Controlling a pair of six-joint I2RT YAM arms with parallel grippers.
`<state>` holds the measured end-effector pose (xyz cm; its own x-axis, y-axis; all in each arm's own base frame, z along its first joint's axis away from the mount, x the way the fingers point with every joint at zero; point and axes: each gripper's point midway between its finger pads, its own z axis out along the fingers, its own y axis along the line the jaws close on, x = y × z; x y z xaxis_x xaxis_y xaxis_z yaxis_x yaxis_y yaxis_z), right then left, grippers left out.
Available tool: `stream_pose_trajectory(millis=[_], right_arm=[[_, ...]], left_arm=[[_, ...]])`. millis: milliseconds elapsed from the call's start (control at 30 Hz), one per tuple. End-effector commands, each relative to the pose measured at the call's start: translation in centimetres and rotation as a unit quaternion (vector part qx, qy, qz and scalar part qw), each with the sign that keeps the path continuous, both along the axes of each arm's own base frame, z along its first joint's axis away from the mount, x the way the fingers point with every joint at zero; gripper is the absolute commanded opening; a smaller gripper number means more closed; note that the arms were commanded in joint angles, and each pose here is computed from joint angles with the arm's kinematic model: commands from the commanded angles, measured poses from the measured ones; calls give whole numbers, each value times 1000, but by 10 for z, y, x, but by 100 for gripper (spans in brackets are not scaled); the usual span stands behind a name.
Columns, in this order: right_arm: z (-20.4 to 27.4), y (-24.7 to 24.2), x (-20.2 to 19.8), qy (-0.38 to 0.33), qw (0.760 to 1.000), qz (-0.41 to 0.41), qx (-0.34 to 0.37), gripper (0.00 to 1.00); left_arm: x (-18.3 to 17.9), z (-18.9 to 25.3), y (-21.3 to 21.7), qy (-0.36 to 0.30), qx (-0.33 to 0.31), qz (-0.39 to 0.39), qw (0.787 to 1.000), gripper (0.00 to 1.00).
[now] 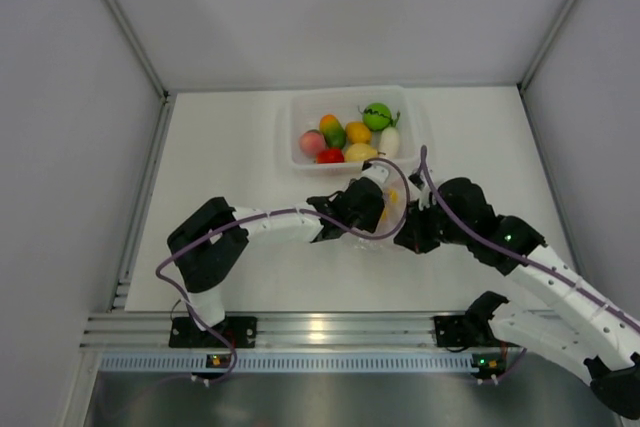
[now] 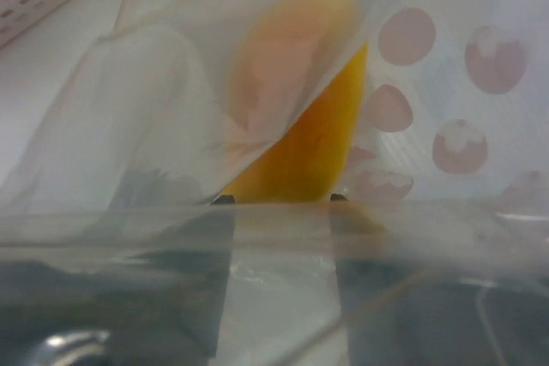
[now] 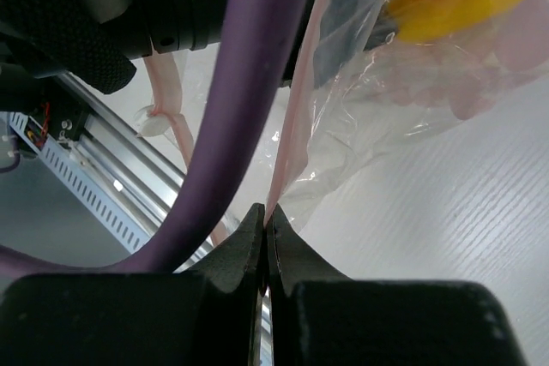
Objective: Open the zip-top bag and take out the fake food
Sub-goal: Pick up the fake fruit from the zipper food storage bag.
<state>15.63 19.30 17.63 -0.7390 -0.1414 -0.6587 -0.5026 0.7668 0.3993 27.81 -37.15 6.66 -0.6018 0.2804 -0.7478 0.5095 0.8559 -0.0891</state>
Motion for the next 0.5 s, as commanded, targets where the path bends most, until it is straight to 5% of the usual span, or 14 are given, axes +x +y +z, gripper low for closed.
stream_pose_trajectory(millis=[0,467], right_arm=[[3,-1,-13,7,999,32,13,0],[-2,6,-27,23,997,71,32,0]], left_arm=[[14,37,-16,-61,-48,-23,997,55],[12,25,-72,-101,-47,-186,976,73]])
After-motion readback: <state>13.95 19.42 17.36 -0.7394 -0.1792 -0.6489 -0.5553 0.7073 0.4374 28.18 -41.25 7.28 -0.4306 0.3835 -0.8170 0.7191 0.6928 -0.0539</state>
